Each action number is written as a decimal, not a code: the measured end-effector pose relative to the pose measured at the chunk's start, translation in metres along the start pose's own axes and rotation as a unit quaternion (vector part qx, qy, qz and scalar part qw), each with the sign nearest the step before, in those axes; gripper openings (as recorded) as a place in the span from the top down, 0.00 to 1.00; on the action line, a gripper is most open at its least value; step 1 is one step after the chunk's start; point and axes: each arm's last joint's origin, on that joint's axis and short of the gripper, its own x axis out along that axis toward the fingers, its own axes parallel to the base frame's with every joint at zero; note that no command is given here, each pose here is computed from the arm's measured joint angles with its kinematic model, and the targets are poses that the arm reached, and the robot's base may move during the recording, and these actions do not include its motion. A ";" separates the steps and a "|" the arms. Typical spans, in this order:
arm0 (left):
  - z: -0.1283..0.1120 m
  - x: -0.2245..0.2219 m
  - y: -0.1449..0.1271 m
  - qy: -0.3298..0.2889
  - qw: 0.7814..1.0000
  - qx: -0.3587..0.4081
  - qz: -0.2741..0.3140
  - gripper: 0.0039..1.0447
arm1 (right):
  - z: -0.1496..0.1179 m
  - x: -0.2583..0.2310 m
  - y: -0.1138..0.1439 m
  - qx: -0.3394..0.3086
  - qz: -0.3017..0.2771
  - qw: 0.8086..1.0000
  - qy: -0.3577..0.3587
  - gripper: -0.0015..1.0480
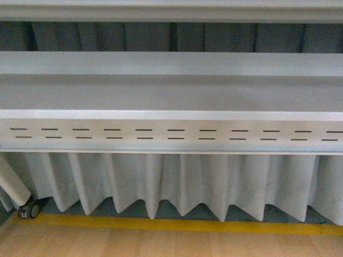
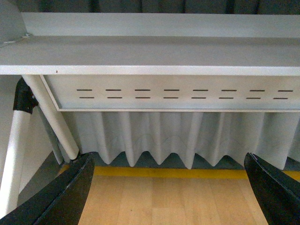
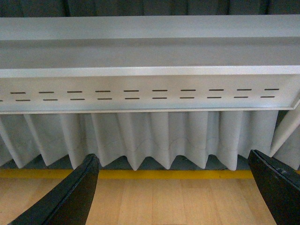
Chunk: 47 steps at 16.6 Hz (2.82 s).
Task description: Wind up and store yellow beetle toy
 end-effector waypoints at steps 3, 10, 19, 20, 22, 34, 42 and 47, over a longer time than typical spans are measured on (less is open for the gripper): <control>0.000 0.000 0.000 0.000 1.000 0.000 0.000 0.06 | 0.000 0.000 0.000 0.000 0.000 1.000 0.000 0.07; 0.000 0.000 0.000 0.000 1.000 0.000 0.000 0.06 | 0.000 0.000 0.000 0.000 0.000 1.000 0.000 0.07; 0.000 0.000 0.000 0.000 1.000 0.000 0.000 0.06 | 0.000 0.000 0.000 0.000 0.000 1.000 0.000 0.07; 0.000 0.000 0.000 0.000 1.000 0.000 0.000 0.06 | 0.000 0.000 0.000 0.000 0.000 1.000 0.000 0.07; 0.000 0.000 0.000 0.000 1.000 0.000 0.000 0.06 | 0.000 0.000 0.000 0.000 0.000 1.000 0.000 0.07; 0.000 0.000 0.000 0.000 1.000 0.000 0.000 0.06 | 0.000 0.000 0.000 0.000 0.000 1.000 0.000 0.07; 0.000 0.000 0.000 -0.001 1.000 0.000 -0.001 0.06 | 0.000 0.000 0.000 0.000 0.000 1.000 0.000 0.07; 0.000 0.000 0.000 -0.001 1.000 0.000 0.000 0.06 | 0.000 0.000 0.000 0.000 0.000 1.000 0.000 0.07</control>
